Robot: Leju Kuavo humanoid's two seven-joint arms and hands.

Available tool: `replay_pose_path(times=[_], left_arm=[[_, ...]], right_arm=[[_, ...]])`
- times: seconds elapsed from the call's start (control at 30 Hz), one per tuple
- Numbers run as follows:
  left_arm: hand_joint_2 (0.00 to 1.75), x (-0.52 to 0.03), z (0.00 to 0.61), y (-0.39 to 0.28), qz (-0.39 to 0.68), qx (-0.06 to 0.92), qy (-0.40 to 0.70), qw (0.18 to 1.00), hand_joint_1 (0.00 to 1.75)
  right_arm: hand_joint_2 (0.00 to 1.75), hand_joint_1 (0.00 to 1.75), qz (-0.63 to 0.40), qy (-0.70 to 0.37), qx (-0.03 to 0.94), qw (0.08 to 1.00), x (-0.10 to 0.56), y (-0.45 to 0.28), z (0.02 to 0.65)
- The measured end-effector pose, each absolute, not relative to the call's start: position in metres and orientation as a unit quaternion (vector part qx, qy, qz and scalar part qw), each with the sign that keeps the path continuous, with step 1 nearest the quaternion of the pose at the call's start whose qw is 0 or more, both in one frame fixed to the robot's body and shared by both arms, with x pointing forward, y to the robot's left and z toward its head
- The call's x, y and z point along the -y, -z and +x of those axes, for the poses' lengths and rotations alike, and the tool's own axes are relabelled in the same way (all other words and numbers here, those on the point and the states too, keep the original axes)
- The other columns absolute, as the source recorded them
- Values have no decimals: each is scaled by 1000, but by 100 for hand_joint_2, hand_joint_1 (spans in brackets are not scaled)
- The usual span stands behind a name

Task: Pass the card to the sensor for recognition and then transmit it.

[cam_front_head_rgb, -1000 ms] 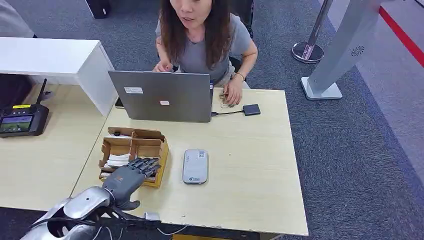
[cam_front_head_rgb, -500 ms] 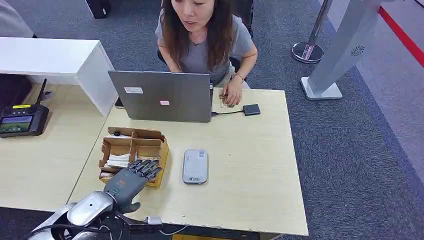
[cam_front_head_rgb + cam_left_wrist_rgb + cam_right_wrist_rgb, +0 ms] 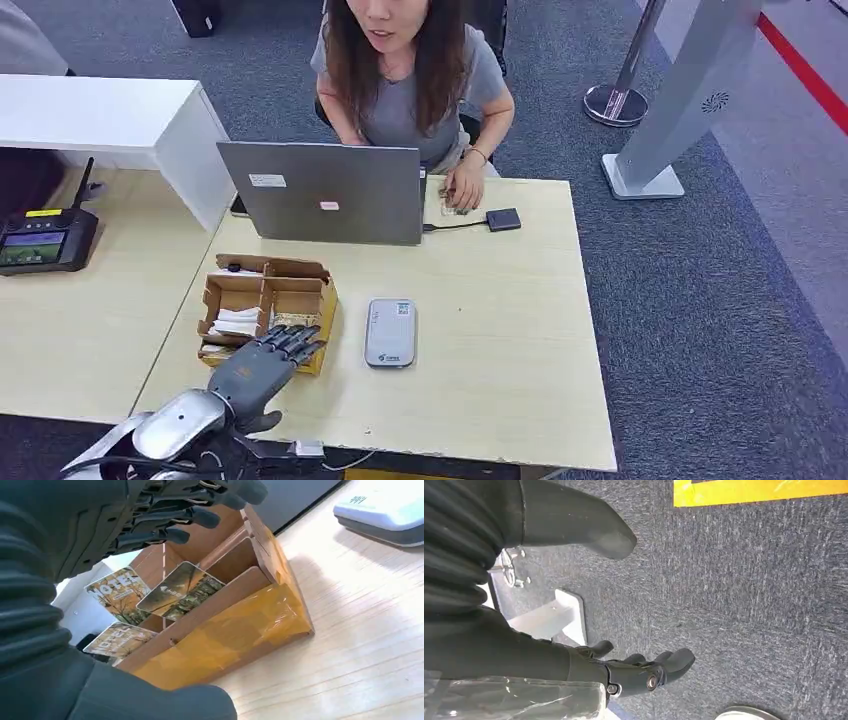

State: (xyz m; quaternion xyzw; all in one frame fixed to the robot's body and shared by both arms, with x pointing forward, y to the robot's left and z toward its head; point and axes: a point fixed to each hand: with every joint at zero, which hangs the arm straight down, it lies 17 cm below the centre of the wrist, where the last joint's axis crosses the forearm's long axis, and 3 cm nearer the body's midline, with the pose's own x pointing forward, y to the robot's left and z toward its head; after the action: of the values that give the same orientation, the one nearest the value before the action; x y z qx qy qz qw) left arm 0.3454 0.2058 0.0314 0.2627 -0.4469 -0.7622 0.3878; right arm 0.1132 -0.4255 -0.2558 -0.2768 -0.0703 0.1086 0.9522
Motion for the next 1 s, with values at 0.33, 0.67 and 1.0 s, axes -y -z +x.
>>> replay_pose_path(times=[0.33, 0.67, 1.0], left_arm=[[175, -208, 346, -49, 326, 450, 754, 350, 0], [175, -199, 350, -61, 377, 453, 736, 331, 0], [175, -196, 350, -63, 389, 454, 723, 347, 0]], right_arm=[[175, 0, -277, -96, 62, 954, 427, 257, 104], [175, 0, -277, -85, 52, 956, 428, 258, 98], [175, 0, -278, -83, 49, 956, 429, 258, 97]])
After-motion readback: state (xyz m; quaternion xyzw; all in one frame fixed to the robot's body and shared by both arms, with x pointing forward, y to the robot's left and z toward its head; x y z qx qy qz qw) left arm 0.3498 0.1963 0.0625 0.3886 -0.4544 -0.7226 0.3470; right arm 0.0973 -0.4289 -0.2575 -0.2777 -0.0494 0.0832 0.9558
